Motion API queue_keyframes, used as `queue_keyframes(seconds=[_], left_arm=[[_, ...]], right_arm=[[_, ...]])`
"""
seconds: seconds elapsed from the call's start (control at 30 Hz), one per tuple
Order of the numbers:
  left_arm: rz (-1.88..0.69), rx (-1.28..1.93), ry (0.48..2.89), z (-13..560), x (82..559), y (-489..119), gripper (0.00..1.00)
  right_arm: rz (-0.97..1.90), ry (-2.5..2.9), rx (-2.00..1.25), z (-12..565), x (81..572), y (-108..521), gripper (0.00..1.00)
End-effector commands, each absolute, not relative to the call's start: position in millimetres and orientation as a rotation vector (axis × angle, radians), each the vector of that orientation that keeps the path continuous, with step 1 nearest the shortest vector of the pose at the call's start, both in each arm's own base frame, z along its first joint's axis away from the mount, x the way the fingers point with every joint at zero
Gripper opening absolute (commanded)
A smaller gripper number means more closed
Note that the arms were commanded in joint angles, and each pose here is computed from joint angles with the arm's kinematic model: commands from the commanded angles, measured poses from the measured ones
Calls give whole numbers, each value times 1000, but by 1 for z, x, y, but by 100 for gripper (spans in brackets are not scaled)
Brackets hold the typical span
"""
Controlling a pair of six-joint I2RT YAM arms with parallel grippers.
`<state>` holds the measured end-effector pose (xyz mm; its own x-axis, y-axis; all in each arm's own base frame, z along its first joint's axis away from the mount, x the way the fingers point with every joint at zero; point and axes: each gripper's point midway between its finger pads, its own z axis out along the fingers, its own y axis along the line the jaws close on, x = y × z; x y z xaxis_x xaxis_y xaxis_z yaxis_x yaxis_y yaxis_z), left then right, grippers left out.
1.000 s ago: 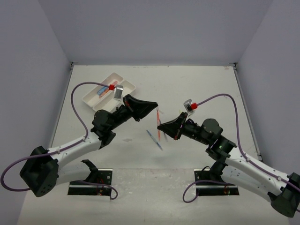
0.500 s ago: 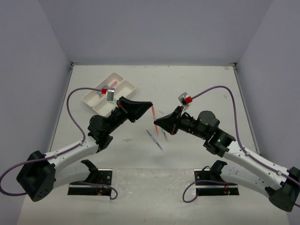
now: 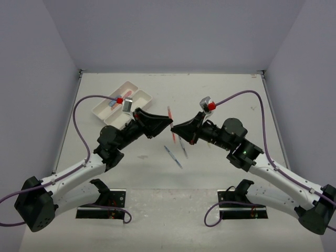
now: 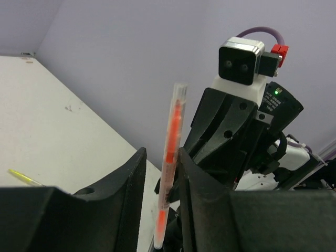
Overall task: Sort the stationery into containers
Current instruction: Close the pen cap on the pen.
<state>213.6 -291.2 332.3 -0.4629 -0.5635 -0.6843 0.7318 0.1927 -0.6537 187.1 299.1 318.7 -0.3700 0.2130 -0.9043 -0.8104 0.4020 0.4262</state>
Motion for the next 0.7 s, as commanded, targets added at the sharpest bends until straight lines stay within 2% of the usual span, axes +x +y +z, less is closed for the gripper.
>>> queue_keyframes(seconds=[0.0, 0.17, 0.2, 0.23, 0.27, 0.3, 0.43, 0.53, 0.67], left_arm=[[-1448, 229, 1325, 362, 215, -287, 31], [-1455, 287, 1271, 378, 208, -288, 33], [-1466, 305, 1267, 380, 206, -290, 27], [-1469, 314, 1268, 379, 205, -291, 14], [-1476, 321, 1269, 379, 205, -293, 10], [-1490, 340, 1267, 378, 202, -295, 1], [-1511, 365, 1268, 374, 197, -297, 0], [-1527, 371, 1250, 376, 193, -295, 0], [-1535, 370, 1238, 379, 190, -294, 0]], right_arm=[[1263, 1479, -631, 341, 173, 307, 0], [1290, 1490, -681, 334, 167, 311, 0], [1301, 1489, -692, 334, 165, 313, 0], [1302, 1488, -694, 335, 165, 313, 0], [1304, 1488, -688, 335, 165, 312, 0], [1306, 1480, -688, 338, 164, 312, 0], [1303, 1468, -689, 345, 165, 312, 0], [1334, 1452, -712, 348, 162, 317, 17], [1379, 1450, -738, 351, 161, 327, 26]])
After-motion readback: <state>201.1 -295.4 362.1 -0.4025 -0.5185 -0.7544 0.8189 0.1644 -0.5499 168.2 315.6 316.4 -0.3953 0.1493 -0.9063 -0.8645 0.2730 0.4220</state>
